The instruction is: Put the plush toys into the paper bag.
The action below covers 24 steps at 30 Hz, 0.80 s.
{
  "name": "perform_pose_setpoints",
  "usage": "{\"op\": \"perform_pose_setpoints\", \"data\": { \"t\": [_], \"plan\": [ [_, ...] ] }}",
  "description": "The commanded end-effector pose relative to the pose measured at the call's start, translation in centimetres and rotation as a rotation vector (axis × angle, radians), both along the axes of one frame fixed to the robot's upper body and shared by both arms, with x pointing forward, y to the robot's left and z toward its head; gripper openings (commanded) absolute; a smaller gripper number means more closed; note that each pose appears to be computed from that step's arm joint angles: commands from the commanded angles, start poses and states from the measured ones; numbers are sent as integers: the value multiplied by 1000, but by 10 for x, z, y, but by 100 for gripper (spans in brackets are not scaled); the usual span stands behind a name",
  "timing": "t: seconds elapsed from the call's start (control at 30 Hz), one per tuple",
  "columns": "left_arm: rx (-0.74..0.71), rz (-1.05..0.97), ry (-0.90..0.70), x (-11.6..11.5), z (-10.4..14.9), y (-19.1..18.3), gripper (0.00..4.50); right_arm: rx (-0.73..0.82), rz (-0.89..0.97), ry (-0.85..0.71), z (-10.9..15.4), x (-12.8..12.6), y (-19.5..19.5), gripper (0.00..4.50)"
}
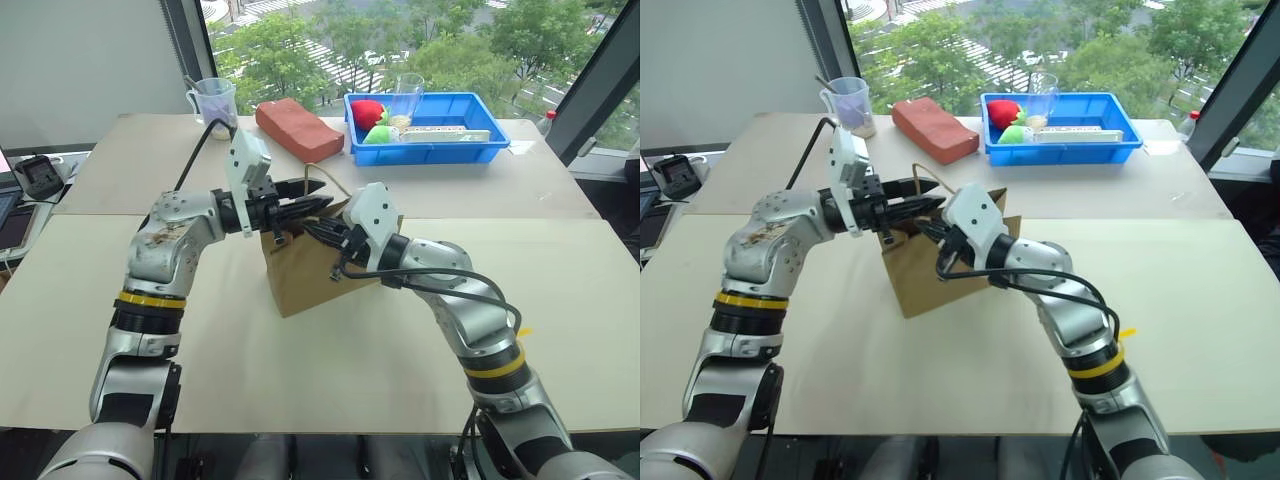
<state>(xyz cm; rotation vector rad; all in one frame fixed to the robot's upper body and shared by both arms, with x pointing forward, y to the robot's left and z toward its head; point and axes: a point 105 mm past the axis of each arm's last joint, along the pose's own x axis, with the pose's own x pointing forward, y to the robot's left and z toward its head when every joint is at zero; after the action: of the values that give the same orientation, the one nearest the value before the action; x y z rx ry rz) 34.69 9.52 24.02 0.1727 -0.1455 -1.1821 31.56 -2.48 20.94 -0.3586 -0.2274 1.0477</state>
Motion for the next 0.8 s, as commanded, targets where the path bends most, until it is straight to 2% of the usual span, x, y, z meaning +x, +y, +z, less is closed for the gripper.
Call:
{"op": "perform_pose_setpoints", "data": {
  "t": [0.03,0.1,0.23,0.3,0.53,0.67,0.8],
  "plan": [
    [-17,12,-58,-13,20,10,365,21,69,-30,18,-15,-7,166],
    [-18,45,-65,-19,25,22,450,10,97,-10,21,-20,-14,236],
    [-32,105,-45,-30,28,43,450,0,144,33,31,-28,-21,374],
    [2,111,-11,-43,20,59,450,-16,187,62,44,-34,-28,443],
    [155,96,25,-60,-13,80,450,-51,251,175,69,-46,-44,447],
    [165,88,23,-56,-29,77,450,-54,337,277,87,-59,-49,447],
    [165,103,-13,-45,-42,72,450,-102,373,283,96,-69,-49,447]
  ]
}}
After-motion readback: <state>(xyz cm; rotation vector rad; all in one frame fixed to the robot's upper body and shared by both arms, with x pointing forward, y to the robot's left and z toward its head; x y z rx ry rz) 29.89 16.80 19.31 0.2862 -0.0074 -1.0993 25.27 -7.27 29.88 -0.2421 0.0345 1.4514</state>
